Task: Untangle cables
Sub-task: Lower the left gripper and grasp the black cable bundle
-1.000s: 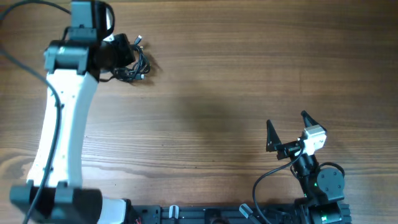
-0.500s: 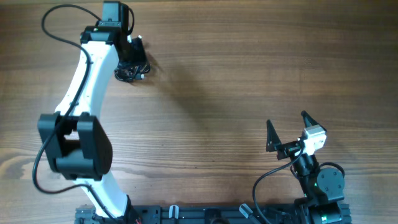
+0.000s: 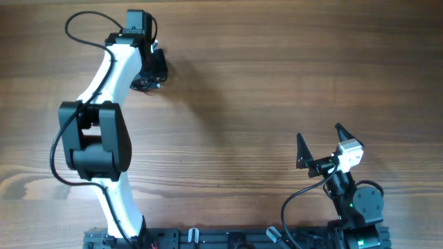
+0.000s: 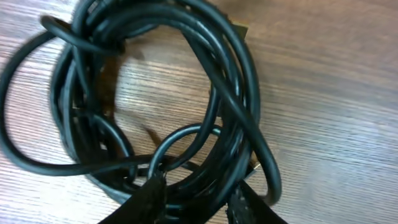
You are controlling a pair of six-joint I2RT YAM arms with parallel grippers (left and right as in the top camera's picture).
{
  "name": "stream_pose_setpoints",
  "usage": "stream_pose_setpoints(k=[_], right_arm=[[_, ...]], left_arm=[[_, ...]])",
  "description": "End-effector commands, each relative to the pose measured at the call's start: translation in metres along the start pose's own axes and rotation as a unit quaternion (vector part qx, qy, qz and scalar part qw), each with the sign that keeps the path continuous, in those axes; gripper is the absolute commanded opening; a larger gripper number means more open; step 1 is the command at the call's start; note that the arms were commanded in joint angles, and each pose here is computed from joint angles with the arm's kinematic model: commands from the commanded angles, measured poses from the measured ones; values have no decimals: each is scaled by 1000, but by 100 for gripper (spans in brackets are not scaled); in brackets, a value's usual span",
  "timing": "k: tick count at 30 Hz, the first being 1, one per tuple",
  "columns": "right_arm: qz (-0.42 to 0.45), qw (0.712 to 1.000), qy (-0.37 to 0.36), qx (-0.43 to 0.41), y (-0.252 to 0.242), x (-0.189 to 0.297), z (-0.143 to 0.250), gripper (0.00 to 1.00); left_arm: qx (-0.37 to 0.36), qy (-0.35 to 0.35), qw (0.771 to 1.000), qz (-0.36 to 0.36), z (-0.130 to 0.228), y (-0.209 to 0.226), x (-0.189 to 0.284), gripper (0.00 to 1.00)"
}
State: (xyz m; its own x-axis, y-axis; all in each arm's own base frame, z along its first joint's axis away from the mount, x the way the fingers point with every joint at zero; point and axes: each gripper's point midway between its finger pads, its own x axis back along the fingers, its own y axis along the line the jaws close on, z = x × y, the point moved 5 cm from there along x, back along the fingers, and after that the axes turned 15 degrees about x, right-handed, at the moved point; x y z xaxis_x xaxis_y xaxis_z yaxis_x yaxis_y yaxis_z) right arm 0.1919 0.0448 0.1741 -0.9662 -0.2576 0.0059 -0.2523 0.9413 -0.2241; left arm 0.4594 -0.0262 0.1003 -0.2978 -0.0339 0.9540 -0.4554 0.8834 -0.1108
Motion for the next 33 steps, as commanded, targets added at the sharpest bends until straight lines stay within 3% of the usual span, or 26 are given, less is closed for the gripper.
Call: stream_pose_setpoints(k=[1,4,10,17,19,21,26,33], right_arm=[[10,1000,-2,5,-3,0,-1,100],[10,1000,-2,5,-3,0,-1,100],[10,1000,-2,5,-3,0,-1,100],[10,1000,-2,5,-3,0,-1,100],[10,1000,-2,5,-3,0,-1,99],[10,1000,-2,5,-3,0,-1,100],[10,1000,-2,5,-3,0,-1,100],[10,1000,-2,5,-3,0,-1,100]], left_arm=[[-9,-1,1000,-9,0,-1,-7,29],[-9,-2,1000,-9,-1,-1,-7,26],[-9,4,1000,-12,2,0,-7,4],[24,-21,999,44,-2,-7,61,4],[33,14,993,111,13,-17,96,4],[32,46,990,133,25,-19,107,4],[32,111,988,99,51,-6,102,4],[-33,155,984,82,98,-17,76,4]])
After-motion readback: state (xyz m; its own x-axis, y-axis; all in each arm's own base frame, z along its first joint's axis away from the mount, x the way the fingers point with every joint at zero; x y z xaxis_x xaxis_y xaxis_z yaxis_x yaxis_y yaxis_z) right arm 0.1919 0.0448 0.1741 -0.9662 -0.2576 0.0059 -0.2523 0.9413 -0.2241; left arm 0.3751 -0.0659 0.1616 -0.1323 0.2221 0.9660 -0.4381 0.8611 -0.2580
